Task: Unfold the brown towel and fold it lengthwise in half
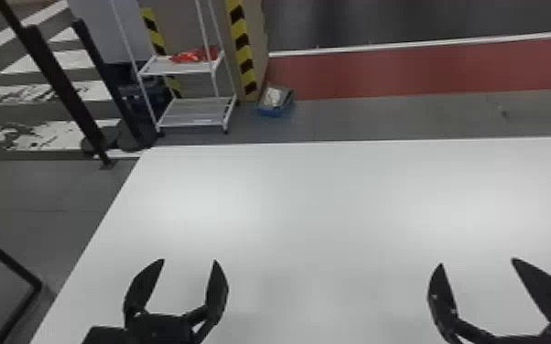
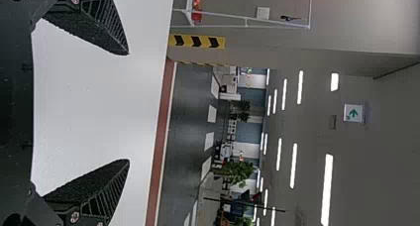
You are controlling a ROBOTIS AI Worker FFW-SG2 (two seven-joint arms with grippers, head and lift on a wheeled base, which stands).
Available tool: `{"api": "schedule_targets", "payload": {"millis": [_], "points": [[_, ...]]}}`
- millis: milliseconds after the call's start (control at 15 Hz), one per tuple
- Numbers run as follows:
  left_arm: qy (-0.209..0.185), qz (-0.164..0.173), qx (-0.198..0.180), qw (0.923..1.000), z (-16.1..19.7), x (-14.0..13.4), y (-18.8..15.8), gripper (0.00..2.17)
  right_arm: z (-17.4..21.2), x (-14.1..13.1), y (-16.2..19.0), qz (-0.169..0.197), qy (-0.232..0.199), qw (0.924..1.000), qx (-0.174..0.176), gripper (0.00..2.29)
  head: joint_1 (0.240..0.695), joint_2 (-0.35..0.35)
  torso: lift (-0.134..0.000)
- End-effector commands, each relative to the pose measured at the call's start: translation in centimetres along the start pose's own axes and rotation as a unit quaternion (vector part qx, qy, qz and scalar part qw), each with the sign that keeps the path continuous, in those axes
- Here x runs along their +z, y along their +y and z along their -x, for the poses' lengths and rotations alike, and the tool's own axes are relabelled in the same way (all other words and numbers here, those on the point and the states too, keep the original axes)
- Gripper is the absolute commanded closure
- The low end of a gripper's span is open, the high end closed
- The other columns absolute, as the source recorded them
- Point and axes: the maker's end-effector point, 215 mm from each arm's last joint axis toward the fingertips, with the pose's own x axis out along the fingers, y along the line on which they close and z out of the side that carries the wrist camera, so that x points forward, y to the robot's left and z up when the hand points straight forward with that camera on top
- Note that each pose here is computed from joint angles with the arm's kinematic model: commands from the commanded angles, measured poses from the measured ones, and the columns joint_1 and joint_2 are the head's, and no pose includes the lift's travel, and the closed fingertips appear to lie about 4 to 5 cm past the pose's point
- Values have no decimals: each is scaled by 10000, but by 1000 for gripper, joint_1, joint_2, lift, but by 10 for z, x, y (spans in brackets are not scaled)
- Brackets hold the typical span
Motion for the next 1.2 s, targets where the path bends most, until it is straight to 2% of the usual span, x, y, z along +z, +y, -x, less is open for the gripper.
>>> {"api": "schedule_targets", "payload": {"millis": [0,1133], "points": [[15,1,6,10000,0,-2,0,43,0,-1,0,0,7,10000,-1,110,695,204,-120],[16,15,22,10000,3,-3,0,43,2,-6,-1,-20,64,10000,-10,110,695,205,-120]]}}
